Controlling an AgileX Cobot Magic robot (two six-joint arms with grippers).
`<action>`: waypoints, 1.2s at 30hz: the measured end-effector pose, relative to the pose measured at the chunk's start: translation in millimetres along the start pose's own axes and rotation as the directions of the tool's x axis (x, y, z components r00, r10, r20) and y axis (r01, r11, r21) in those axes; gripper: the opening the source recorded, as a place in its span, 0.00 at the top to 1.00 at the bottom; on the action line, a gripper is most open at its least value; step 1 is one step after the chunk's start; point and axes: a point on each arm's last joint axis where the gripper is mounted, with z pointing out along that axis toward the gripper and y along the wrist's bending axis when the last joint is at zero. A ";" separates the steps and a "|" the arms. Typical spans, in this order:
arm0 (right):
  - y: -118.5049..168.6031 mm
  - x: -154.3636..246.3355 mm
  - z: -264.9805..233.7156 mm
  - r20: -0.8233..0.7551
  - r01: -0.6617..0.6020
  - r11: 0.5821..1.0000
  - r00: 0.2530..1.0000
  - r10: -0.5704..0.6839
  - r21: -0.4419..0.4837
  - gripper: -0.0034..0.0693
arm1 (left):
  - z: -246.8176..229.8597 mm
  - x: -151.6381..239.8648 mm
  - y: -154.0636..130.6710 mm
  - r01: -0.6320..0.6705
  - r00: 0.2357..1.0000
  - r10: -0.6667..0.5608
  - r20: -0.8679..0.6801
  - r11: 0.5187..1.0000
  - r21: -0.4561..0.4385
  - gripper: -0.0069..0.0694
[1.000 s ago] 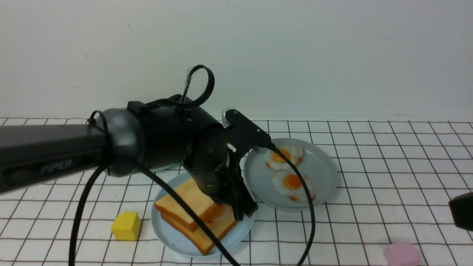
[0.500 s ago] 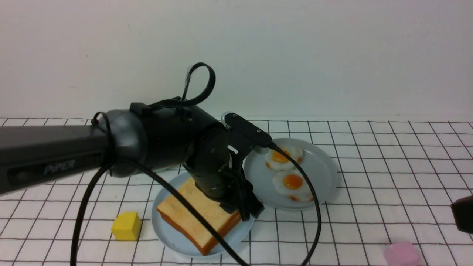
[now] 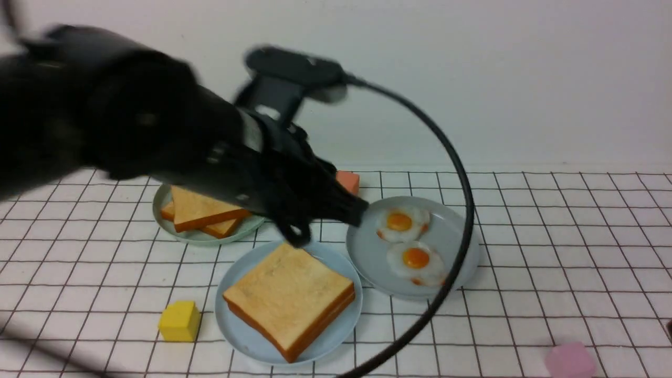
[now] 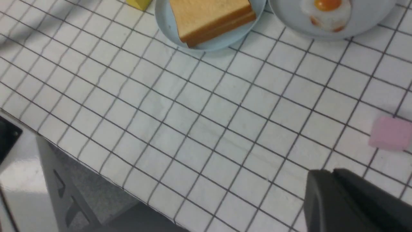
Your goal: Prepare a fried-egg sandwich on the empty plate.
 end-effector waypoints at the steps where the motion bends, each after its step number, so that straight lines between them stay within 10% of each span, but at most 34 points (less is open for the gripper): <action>1: -1.6 1.9 -1.9 -0.003 -0.007 1.000 1.000 0.007 0.016 0.88 | -29.6 2.5 -1.6 0.011 0.995 -0.014 0.099 1.000 0.022 0.88; 14: -13.9 49.4 -68.5 0.272 -0.136 0.990 0.954 0.123 0.029 0.95 | -144.0 174.7 16.5 0.093 0.773 -0.184 0.607 0.980 0.177 0.93; 36: -22.2 70.4 -91.1 0.390 -0.156 0.986 0.912 0.123 0.053 0.94 | -90.7 252.0 26.9 0.135 0.894 -0.179 0.410 0.982 0.133 0.93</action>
